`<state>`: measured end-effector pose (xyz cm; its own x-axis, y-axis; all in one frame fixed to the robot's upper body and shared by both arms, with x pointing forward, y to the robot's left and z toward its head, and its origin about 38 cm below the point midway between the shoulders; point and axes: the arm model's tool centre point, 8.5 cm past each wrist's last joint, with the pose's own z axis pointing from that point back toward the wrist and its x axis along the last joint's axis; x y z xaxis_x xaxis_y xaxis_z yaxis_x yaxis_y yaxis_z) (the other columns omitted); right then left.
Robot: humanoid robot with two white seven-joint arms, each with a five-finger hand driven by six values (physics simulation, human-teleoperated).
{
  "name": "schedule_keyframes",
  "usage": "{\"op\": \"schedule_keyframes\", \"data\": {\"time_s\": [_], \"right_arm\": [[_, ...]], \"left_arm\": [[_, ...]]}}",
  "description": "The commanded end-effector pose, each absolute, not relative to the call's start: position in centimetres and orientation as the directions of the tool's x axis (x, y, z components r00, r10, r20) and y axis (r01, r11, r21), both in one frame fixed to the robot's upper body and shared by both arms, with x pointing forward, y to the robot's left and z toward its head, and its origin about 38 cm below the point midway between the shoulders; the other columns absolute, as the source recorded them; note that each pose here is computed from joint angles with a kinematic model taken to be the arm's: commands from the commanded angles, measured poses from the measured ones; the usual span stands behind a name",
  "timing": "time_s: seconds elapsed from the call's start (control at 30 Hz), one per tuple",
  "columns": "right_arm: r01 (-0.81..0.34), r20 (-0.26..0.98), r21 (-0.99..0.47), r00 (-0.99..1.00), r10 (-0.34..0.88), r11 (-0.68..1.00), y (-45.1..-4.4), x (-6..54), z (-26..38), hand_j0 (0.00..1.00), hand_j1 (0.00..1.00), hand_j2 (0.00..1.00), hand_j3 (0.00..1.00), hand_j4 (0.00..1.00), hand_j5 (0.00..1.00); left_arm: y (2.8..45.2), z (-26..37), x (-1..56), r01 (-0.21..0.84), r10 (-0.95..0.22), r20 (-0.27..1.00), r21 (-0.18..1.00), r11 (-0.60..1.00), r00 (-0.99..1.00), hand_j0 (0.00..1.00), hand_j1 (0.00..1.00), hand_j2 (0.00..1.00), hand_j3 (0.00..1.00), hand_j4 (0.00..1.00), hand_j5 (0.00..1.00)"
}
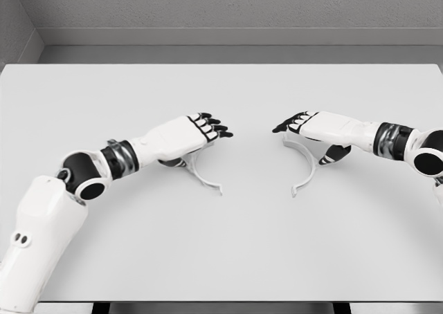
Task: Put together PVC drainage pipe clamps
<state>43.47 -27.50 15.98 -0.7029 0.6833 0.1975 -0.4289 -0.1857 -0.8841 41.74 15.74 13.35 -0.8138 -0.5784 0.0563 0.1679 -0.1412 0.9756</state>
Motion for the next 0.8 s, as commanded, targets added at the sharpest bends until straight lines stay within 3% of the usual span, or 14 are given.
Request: {"op": "schedule_keyframes", "data": {"time_s": [0.0, 0.77], "right_arm": [[-0.430, 0.201, -0.885, -0.702, 0.683, -0.182, -27.5, 43.5, 16.0, 1.00, 1.00, 1.00, 1.00, 1.00, 1.00], [-0.380, 0.161, -0.904, -0.725, 0.670, -0.194, -27.2, 44.1, 18.3, 1.00, 1.00, 1.00, 1.00, 1.00, 1.00]], "left_arm": [[15.3, 13.4, 41.6, 0.170, -0.573, 0.068, 0.977, -0.126, -0.817, 1.00, 1.00, 1.00, 1.00, 1.00, 1.00], [14.4, 14.6, 42.2, 0.151, -0.568, 0.073, 0.984, -0.092, -0.820, 1.00, 1.00, 1.00, 1.00, 1.00, 1.00]]}}
